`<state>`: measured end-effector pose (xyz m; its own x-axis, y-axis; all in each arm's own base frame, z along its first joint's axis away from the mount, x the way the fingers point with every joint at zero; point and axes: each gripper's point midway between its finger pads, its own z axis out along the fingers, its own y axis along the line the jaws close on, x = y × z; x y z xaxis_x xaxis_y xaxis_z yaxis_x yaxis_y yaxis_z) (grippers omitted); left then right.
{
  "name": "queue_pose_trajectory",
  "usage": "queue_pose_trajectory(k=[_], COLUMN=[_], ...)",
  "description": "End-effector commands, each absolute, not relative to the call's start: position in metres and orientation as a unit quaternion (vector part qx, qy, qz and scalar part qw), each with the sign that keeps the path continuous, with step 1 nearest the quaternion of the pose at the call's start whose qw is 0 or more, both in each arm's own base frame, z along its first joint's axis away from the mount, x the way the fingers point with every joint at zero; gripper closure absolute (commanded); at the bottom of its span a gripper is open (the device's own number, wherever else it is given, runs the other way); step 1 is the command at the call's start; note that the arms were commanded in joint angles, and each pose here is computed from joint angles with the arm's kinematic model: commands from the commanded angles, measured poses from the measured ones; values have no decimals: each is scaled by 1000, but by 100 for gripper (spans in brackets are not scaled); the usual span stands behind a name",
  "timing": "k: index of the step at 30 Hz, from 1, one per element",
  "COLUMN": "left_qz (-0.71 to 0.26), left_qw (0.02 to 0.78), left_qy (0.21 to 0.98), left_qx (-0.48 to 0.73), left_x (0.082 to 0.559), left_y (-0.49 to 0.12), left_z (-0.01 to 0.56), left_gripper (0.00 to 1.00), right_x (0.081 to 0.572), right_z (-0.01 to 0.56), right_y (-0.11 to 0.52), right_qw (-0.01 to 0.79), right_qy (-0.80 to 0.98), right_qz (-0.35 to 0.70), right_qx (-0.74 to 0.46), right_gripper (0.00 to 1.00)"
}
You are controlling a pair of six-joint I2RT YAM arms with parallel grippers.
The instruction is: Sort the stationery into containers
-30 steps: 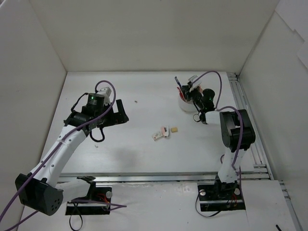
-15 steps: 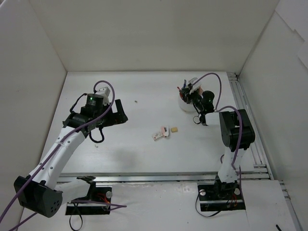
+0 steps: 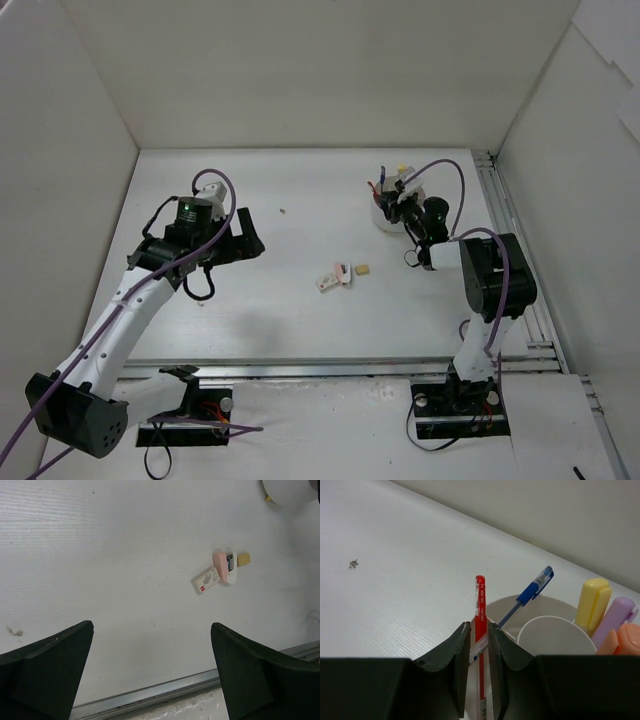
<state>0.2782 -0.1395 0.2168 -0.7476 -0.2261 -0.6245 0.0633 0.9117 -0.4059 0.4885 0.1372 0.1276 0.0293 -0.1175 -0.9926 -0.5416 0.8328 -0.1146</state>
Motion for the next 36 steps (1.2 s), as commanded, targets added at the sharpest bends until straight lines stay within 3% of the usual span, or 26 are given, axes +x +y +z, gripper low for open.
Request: queue_pose_trajectory(k=[1, 6, 9, 19, 26, 36], left_qz=[-224, -224, -222, -216, -217, -214], left_qw=[381, 379, 383, 384, 389, 391], left_qy=[896, 897, 896, 896, 894, 894], left_qx=[-46, -47, -48, -47, -45, -42], left_x=[281, 279, 278, 278, 278, 282], left_y=[-142, -141, -140, -138, -137, -138], left_z=[234, 234, 236, 237, 240, 240], left_gripper=[0, 0, 0, 0, 0, 0], right_x=[493, 502, 501, 491, 501, 509], right_z=[190, 196, 168, 131, 167, 236], right_y=[125, 125, 123, 100, 112, 129], right_qw=[741, 714, 632, 494, 539, 592], right_qy=[621, 653, 732, 844, 812, 770], right_qz=[137, 142, 149, 84, 92, 56], right_qx=[-216, -209, -208, -189, -204, -230], right_gripper=[83, 83, 85, 96, 75, 68])
